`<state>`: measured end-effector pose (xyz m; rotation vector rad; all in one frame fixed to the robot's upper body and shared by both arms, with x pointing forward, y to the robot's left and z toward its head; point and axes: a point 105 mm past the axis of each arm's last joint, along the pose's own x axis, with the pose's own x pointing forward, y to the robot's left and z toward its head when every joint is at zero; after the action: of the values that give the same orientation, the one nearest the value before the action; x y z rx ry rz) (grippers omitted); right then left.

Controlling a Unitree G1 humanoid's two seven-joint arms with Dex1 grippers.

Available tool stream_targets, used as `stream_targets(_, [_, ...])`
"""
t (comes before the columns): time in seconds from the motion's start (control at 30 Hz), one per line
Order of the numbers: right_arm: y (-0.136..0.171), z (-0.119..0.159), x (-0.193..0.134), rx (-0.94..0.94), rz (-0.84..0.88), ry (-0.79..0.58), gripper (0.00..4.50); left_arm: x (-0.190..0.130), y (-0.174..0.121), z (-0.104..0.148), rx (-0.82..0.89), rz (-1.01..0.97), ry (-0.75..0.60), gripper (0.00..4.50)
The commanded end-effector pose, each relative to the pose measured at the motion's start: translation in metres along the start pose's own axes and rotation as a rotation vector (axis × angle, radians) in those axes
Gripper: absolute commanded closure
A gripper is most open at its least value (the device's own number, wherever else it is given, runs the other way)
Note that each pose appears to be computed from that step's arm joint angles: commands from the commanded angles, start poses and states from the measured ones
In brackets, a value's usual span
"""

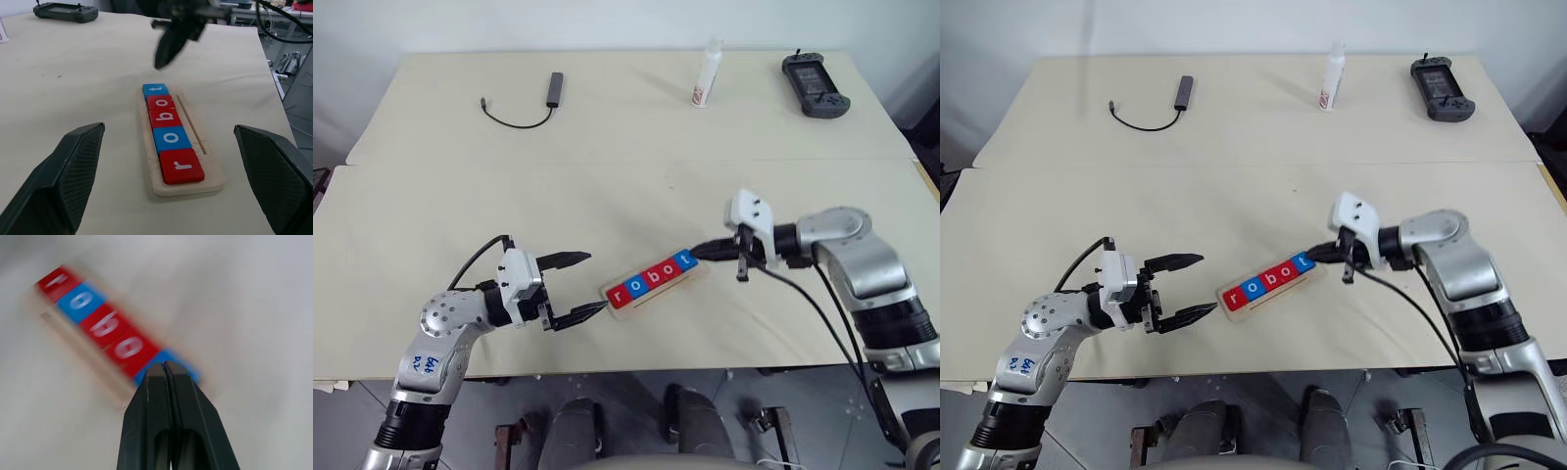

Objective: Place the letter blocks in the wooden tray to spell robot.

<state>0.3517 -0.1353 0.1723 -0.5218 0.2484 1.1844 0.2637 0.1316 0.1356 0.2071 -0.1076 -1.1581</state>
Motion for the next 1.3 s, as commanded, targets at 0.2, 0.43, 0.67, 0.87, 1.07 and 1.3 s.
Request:
stream_targets(0.2, [-0.013, -0.003, 0.037, -0.072, 0.069, -0.001, 4.47, -0.017, 0.003, 0.005, 0.041, 0.075, 0.006, 0.00])
stream_targets(0.43, [-0.005, -0.011, 0.042, -0.081, 0.176, 0.049, 4.47, -0.023, 0.001, 0.003, 0.034, 0.109, 0.018, 0.00])
stream_targets(0.67, [0.004, -0.017, 0.034, -0.075, 0.202, 0.062, 4.47, -0.021, 0.001, 0.002, 0.029, 0.110, 0.015, 0.00])
stream_targets(0.87, [0.008, -0.021, 0.028, -0.057, 0.191, 0.065, 4.47, -0.019, 0.003, 0.003, 0.033, 0.094, 0.012, 0.00])
stream_targets(1.07, [0.015, -0.024, 0.025, -0.034, 0.190, 0.070, 4.47, -0.018, 0.005, 0.004, 0.036, 0.081, 0.014, 0.00])
stream_targets(1.3, [0.009, -0.022, 0.023, -0.043, 0.136, 0.052, 4.47, -0.017, 0.005, 0.004, 0.037, 0.074, 0.013, 0.00])
